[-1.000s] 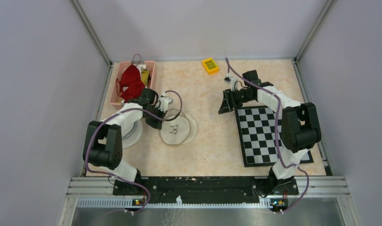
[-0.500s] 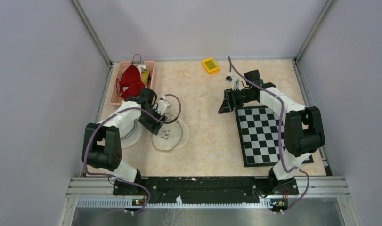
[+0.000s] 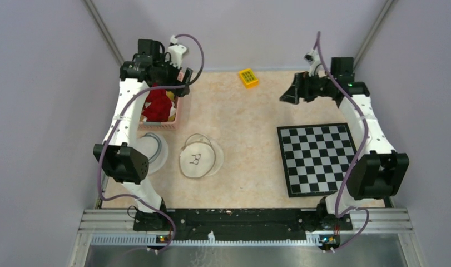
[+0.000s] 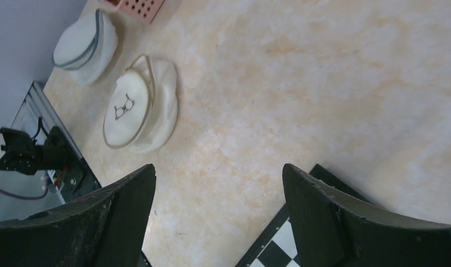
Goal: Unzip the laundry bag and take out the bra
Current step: Reset both arms
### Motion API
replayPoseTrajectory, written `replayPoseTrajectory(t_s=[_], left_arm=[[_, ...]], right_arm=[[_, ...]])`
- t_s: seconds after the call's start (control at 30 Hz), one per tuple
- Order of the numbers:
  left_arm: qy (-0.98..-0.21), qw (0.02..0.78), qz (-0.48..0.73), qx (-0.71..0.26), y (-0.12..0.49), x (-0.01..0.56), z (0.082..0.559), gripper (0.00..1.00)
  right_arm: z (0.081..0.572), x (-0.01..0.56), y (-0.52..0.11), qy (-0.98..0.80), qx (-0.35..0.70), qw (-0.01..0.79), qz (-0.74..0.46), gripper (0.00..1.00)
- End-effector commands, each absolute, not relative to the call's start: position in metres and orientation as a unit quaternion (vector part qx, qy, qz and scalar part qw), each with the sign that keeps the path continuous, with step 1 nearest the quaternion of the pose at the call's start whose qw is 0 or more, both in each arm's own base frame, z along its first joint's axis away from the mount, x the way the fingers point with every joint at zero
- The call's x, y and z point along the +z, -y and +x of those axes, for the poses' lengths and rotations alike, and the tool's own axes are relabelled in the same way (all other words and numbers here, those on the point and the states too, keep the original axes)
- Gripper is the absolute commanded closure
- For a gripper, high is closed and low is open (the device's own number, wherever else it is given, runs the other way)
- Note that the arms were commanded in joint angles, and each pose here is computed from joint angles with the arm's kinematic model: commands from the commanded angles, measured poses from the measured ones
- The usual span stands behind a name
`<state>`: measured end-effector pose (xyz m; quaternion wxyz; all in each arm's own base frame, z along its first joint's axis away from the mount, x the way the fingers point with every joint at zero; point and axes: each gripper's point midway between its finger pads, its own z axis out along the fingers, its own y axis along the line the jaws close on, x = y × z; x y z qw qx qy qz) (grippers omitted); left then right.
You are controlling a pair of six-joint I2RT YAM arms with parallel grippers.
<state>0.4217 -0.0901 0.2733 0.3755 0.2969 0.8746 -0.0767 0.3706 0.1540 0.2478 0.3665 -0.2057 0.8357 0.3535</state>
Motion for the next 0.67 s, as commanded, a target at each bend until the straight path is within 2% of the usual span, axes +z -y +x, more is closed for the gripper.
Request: replayPoseTrajectory(t_s=[0.0,0.17,0.33,0.47,0.63], left_arm=[[-0.885,0.393,0.210,-0.132,0.067,0.291,0.434,0.01],[-0.888,0.414,0.120,-0.161,0.017,0.280,0.438,0.01],[-0.905,0.384,0.070,-0.170,-0.014,0.236,0.420,0.01],[-0.910,0.379,0.047,-0.159,-0.031,0.216,0.409,0.01],[-0.912,0.374,0.046,-0.159,-0.035,0.209,0.400,0.01]], right_arm=[[0.385,0.298,-0.095,-0.822,0.336,0.434,-0.155,0.17],[0.399,0.294,-0.028,-0.823,0.326,0.458,-0.086,0.16],[0.402,0.261,0.020,-0.837,0.304,0.454,-0.037,0.16],[0.397,0.233,0.034,-0.846,0.294,0.443,-0.018,0.16],[0.393,0.225,0.035,-0.850,0.287,0.441,-0.019,0.16]])
